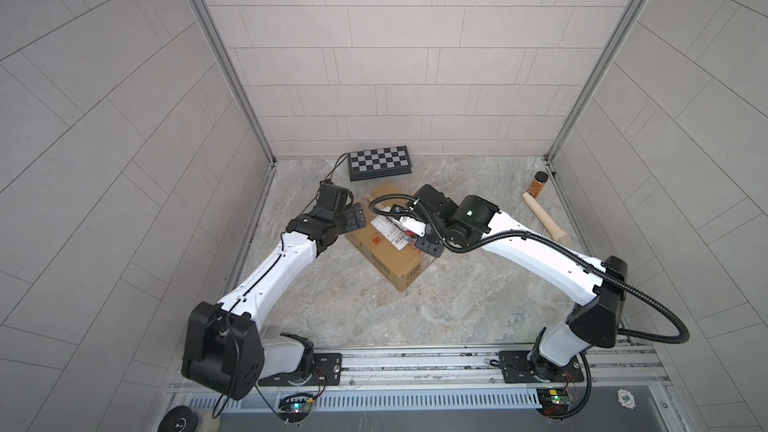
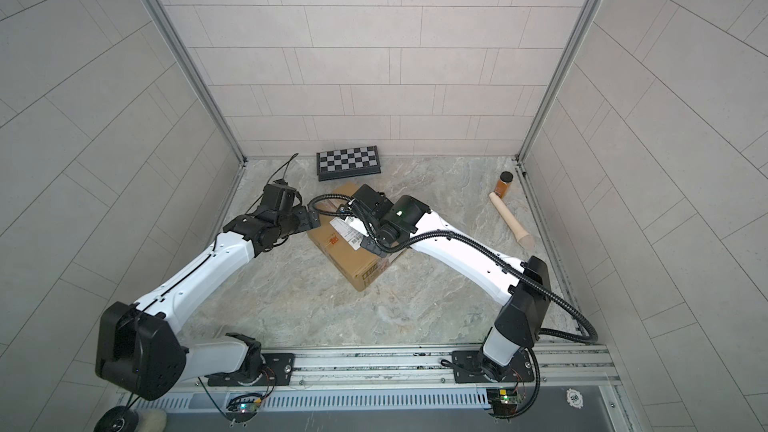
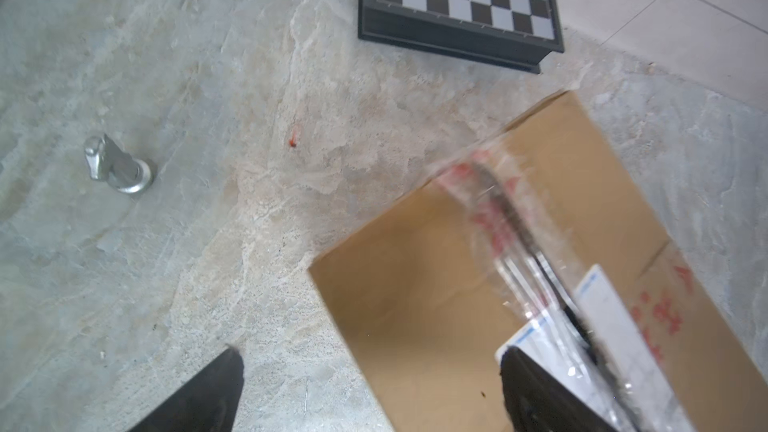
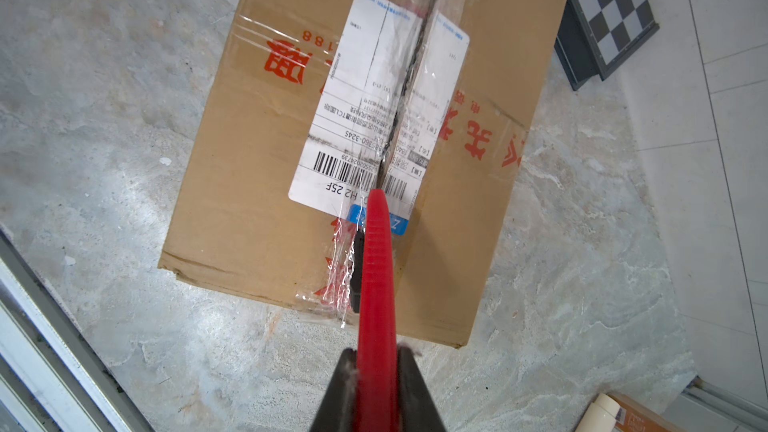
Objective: Unpack the express box
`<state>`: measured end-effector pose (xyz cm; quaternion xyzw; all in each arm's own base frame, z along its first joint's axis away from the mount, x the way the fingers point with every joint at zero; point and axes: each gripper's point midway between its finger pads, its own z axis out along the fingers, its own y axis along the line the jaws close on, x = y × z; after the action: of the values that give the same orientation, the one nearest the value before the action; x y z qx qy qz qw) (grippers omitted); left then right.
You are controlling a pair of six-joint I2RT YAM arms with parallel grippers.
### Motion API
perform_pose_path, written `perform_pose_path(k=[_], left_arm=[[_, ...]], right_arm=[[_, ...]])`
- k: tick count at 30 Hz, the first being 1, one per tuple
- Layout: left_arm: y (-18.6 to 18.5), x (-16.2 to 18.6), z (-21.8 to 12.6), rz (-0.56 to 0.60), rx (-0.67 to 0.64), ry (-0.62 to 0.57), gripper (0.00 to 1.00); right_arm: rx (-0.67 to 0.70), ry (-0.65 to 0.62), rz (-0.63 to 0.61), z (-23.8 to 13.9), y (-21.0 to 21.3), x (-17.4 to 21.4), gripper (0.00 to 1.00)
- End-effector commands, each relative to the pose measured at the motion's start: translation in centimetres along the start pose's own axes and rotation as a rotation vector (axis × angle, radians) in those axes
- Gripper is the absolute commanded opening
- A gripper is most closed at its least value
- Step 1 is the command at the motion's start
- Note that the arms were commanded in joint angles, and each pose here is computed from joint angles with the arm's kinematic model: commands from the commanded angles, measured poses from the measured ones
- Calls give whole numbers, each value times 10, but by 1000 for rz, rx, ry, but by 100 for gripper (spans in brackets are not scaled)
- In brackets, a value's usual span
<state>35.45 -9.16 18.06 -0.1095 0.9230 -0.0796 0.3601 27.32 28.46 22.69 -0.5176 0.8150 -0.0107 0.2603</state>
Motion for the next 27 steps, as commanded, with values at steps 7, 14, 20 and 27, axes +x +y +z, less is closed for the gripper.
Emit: perform_pose_path(k=[7, 14, 20, 27], left_arm=[[-9, -10, -7, 106, 26, -4, 100], [-1, 15, 17, 129, -51, 56, 99], [32, 43, 40, 112, -232, 144, 99], [47, 55, 47, 107, -310, 173, 99]], right_arm=[[-119, -39, -145, 8, 20, -16, 0], [-72, -6, -124, 8, 10, -18, 0], [-40, 37, -116, -3, 3, -6, 0], [-4, 120, -92, -9, 0, 21, 0]])
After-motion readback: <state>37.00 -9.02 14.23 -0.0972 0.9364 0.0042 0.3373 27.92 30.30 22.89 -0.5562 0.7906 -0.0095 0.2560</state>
